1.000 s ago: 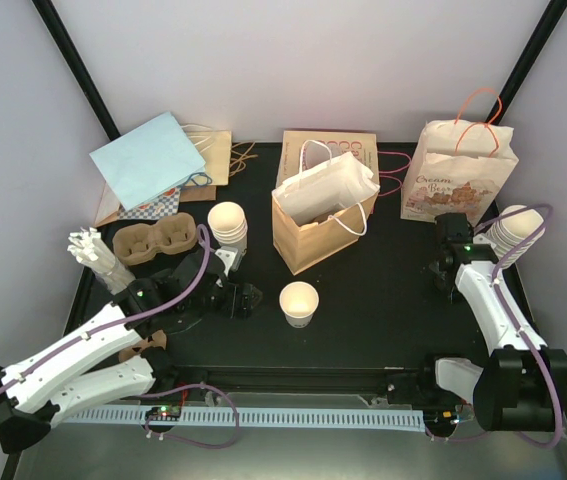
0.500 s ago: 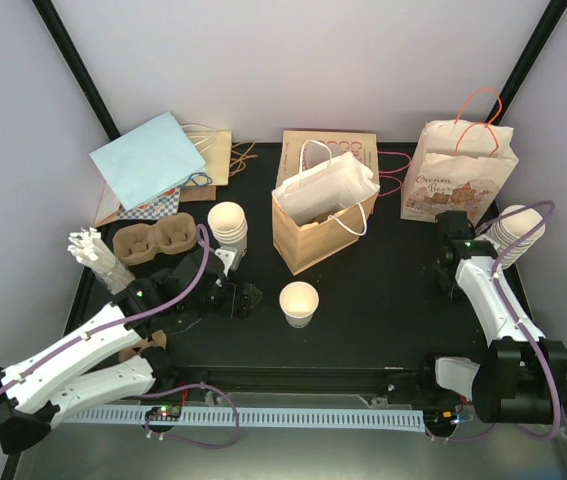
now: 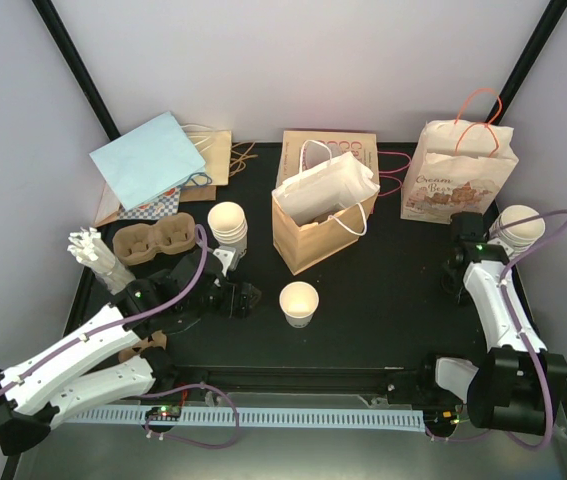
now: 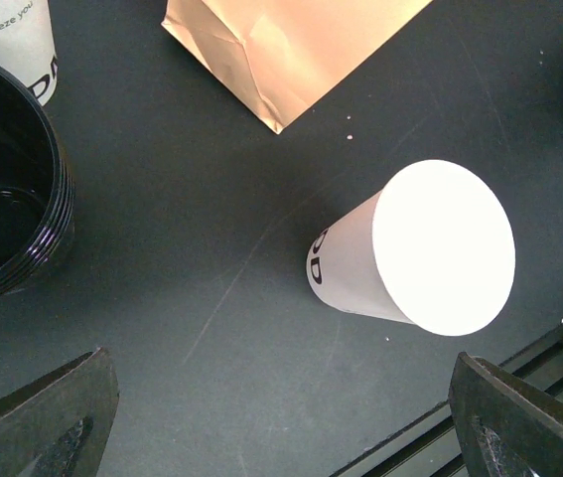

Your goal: Pack the takeout coffee

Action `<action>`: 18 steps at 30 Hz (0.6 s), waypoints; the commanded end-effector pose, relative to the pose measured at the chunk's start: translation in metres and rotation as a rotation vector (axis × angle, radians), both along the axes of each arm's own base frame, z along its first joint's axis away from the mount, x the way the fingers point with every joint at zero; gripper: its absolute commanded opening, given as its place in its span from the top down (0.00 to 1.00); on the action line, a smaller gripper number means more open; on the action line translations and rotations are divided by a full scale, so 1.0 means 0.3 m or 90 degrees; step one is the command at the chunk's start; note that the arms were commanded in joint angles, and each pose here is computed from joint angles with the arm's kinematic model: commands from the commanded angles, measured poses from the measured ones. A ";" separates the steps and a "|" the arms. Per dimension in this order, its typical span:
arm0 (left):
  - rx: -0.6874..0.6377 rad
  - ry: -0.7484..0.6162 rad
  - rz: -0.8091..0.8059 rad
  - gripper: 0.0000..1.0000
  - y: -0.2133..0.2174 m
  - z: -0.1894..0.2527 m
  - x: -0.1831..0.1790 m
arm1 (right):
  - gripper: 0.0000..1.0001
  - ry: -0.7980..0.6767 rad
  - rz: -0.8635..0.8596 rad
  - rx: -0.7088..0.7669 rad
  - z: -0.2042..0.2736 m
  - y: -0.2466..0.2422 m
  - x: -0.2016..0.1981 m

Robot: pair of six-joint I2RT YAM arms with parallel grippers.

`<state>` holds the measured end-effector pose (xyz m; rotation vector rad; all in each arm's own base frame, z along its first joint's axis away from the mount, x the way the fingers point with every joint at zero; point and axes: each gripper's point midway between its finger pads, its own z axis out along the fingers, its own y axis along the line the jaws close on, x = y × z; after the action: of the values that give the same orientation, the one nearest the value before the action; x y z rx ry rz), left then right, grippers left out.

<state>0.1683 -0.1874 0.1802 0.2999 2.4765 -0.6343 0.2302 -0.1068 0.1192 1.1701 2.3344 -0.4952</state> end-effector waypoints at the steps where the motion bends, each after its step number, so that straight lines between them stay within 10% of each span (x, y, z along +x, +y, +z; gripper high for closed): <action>1: -0.003 -0.005 -0.003 0.06 0.010 0.009 -0.004 | 0.61 -0.020 0.000 0.010 0.020 -0.008 0.010; 18: -0.003 -0.003 -0.001 0.06 0.012 0.005 -0.003 | 0.61 -0.021 -0.018 0.067 -0.040 -0.042 0.015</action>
<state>0.1670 -0.1844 0.1779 0.2960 2.4799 -0.6298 0.2350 -0.1169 0.1147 1.2381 2.3288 -0.3771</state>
